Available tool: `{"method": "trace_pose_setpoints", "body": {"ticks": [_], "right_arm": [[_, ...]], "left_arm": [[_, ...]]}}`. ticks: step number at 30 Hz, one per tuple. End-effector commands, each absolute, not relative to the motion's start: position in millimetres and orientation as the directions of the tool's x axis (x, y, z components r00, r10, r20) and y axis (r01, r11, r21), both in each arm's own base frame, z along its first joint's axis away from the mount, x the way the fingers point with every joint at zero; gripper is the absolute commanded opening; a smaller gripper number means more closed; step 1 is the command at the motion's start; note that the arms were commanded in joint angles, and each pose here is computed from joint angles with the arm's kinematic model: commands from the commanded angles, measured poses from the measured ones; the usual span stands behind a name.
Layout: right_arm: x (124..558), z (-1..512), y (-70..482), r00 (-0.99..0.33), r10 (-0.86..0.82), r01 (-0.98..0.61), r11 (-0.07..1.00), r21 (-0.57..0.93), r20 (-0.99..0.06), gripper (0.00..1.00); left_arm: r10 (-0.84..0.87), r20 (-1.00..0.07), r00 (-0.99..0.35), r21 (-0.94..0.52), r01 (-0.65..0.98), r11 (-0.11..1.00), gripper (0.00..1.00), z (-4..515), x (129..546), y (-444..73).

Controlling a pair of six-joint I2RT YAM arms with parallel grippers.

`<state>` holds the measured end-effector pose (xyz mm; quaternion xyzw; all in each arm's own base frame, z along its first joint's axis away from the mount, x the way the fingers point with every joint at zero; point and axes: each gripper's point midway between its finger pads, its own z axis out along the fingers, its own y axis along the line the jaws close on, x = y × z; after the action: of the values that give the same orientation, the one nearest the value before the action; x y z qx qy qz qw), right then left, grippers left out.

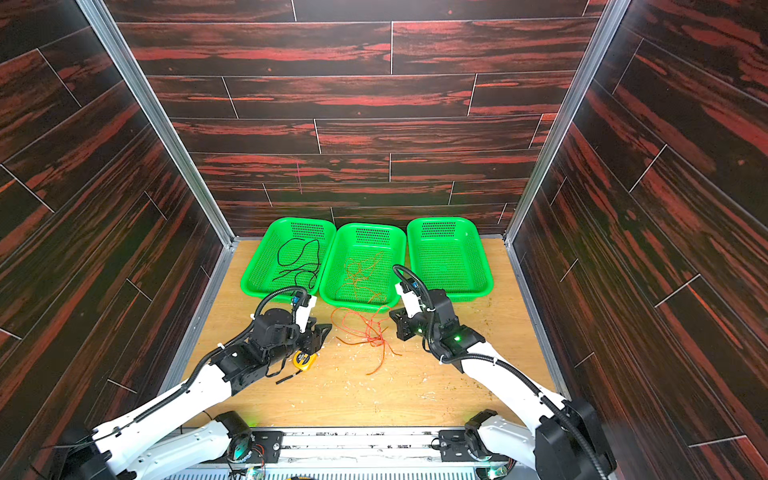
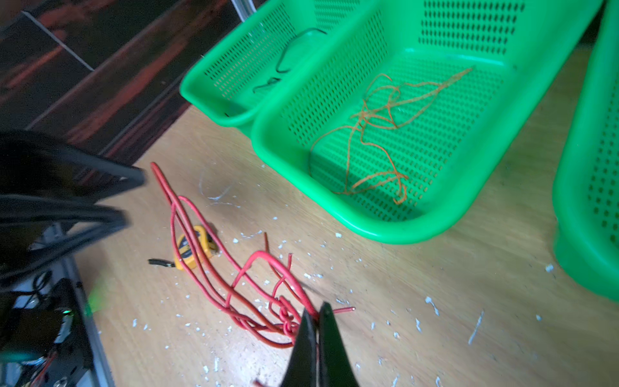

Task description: Untangle the cables

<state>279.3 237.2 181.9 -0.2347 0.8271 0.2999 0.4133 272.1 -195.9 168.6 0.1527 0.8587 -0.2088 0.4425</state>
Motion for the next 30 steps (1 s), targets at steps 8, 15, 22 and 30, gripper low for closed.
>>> {"method": "trace_pose_setpoints", "body": {"ticks": [8, 15, 22, 30], "right_arm": [[270, 207, 250, -0.488, -0.143, -0.712, 0.635, 0.298, -0.861, 0.0], [276, 213, 250, -0.479, -0.128, -0.705, 0.646, 0.294, -0.868, 0.0], [295, 202, 230, -0.515, -0.14, -0.599, 0.764, 0.238, -0.846, 0.0], [308, 189, 198, -0.6, -0.128, -0.463, 0.86, 0.213, -0.789, 0.0]], "left_arm": [[-0.008, -0.852, -0.524, -0.299, 0.473, 0.829, 0.54, 181, 293, -213], [0.043, -0.838, -0.544, -0.278, 0.494, 0.824, 0.24, 176, 296, -220], [0.131, -0.833, -0.538, -0.189, 0.498, 0.846, 0.0, 184, 289, -207], [0.117, -0.867, -0.485, -0.115, 0.422, 0.899, 0.0, 206, 269, -167]]}}
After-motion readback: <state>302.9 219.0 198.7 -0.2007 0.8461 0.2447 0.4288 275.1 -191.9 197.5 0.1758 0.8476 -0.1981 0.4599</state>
